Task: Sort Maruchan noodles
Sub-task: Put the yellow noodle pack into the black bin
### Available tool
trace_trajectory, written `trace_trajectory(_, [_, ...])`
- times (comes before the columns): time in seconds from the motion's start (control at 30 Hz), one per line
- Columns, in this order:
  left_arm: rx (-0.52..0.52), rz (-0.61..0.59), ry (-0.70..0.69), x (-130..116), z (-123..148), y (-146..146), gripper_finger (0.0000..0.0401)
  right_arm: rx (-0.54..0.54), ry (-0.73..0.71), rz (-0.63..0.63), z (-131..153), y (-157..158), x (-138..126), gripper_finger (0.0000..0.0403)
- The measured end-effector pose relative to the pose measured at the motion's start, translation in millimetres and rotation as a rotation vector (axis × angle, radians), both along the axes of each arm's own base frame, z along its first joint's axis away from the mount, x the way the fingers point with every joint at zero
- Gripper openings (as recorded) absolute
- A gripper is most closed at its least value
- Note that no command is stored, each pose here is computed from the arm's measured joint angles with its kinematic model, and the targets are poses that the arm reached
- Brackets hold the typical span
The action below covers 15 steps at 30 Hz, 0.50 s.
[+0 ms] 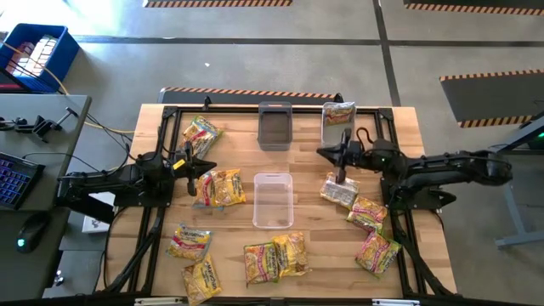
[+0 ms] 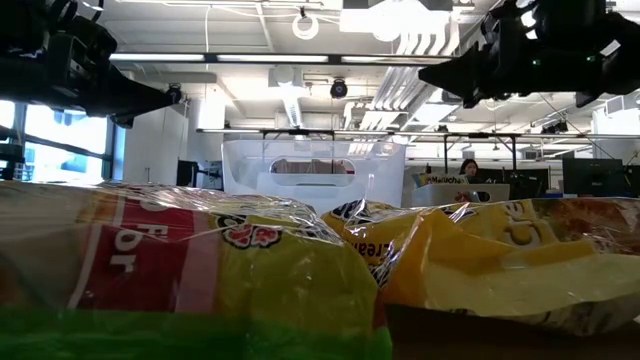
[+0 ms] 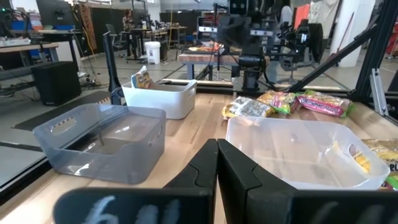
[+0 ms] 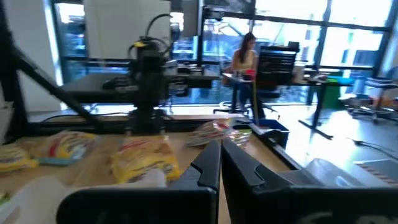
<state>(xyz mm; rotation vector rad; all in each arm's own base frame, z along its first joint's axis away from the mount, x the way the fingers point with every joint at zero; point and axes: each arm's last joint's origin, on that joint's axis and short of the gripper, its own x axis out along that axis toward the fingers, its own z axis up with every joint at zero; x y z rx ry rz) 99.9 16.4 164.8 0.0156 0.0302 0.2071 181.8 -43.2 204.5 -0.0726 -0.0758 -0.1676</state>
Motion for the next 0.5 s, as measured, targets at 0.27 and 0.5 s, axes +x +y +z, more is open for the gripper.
trace_trajectory(0.27, [-0.125, -0.001, -0.091, 0, 6, 0, 0.0001, -0.008, 0.019, -0.008, -2, 6, 1, 0.0000])
trace_trajectory(0.5, [-0.177, -0.011, -0.225, -1, 18, 0, 0.0001, -0.037, 0.126, -0.049, -12, 2, 1, 0.0000])
